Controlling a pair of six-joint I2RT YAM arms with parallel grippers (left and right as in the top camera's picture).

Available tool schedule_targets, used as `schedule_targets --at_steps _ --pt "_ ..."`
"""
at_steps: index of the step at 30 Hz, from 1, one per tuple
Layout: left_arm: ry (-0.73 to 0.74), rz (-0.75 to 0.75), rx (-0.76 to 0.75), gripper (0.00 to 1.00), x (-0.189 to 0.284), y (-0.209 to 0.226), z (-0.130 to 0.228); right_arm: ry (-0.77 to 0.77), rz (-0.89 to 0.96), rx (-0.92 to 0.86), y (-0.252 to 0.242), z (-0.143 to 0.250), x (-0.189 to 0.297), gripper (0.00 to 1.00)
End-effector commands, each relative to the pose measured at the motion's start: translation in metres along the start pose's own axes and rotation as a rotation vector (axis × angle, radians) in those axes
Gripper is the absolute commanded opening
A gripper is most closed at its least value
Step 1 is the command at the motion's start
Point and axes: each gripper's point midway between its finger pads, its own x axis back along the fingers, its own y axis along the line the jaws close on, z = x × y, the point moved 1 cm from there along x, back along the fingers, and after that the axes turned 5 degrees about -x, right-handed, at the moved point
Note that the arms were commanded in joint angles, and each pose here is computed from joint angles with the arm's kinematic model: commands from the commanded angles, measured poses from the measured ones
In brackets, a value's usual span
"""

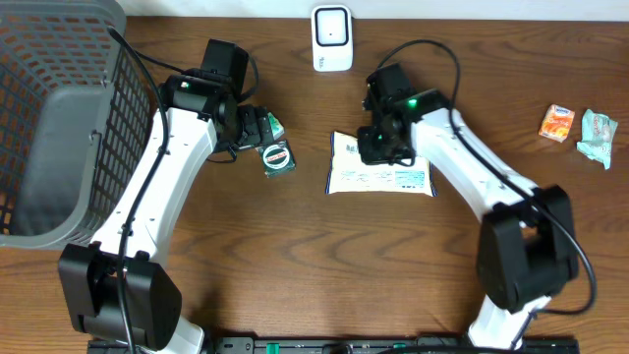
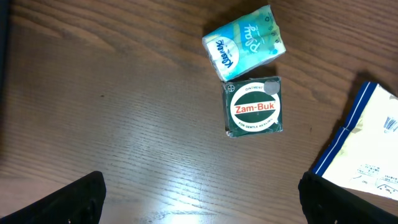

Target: Scan the item barcode

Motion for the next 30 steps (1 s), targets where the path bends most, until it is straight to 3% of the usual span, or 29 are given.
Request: schedule_targets --at_steps 1,9,12,24,30 --pt "-0.010 -0.009 -0.003 0.98 0.002 0.002 -0.003 -0.038 0.172 0.019 -0.029 -0.002 0.016 0.16" --pt "-0.010 -0.009 -0.003 0.98 0.002 0.002 -0.003 -0.001 0.243 0.010 -0.058 0.026 -0.026 0.17" --pt "-0.010 -0.009 -0.003 0.98 0.002 0.002 -0.003 -0.026 0.269 -0.038 -0.068 0.029 -0.037 0.11" --pt "-0.010 -0.009 -0.003 0.98 0.002 0.002 -0.003 -0.179 0.158 -0.090 -0.044 -0.019 0.018 0.11" --pt "-0.010 -0.009 -0.003 0.98 0.002 0.002 -0.003 -0.169 0.072 -0.078 -0.026 -0.022 0.006 0.11"
